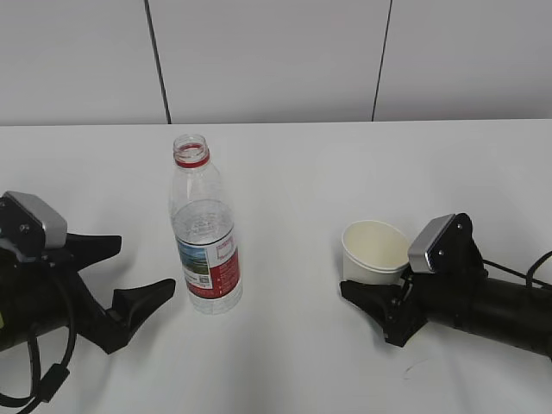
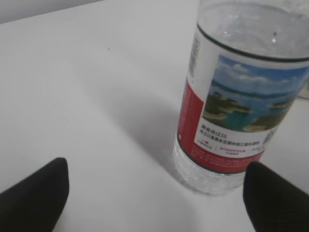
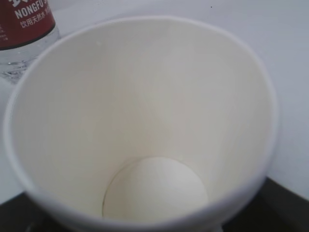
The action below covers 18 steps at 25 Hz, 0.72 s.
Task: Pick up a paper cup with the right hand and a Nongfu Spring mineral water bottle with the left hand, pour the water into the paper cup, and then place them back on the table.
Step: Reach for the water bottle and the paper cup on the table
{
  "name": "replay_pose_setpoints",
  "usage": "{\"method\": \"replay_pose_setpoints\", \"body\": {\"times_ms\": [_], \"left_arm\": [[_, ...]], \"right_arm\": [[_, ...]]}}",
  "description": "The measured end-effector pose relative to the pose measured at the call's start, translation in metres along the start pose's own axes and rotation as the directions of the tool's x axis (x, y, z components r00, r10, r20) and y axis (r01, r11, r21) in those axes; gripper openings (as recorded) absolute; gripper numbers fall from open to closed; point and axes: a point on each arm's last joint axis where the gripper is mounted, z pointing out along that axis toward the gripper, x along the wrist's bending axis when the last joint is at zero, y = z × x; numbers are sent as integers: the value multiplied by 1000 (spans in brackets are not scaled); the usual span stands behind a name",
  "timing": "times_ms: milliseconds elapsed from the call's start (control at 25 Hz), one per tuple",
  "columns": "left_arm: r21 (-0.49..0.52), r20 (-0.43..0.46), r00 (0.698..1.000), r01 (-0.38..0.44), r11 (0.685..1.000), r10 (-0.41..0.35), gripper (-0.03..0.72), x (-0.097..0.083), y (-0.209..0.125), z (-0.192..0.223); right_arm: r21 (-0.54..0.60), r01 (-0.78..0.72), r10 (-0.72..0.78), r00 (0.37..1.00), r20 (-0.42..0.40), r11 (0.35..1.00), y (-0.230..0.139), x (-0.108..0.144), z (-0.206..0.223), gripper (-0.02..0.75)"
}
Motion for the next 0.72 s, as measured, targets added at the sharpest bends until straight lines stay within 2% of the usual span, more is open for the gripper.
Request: {"method": "replay_pose_setpoints", "body": {"times_ms": [280, 440, 720], "left_arm": [[-45, 105, 994, -33, 998, 37, 650, 0, 12, 12], [-36, 161, 987, -23, 999, 29, 650, -3, 11, 15], [-68, 177, 984, 2, 998, 10, 651, 3, 22, 25]], "right_arm": [[0, 0, 0, 1000, 0, 1000, 0, 0, 0, 512], [0, 0, 0, 1000, 0, 1000, 0, 0, 0, 512], [0, 0, 0, 1000, 0, 1000, 0, 0, 0, 512]]}}
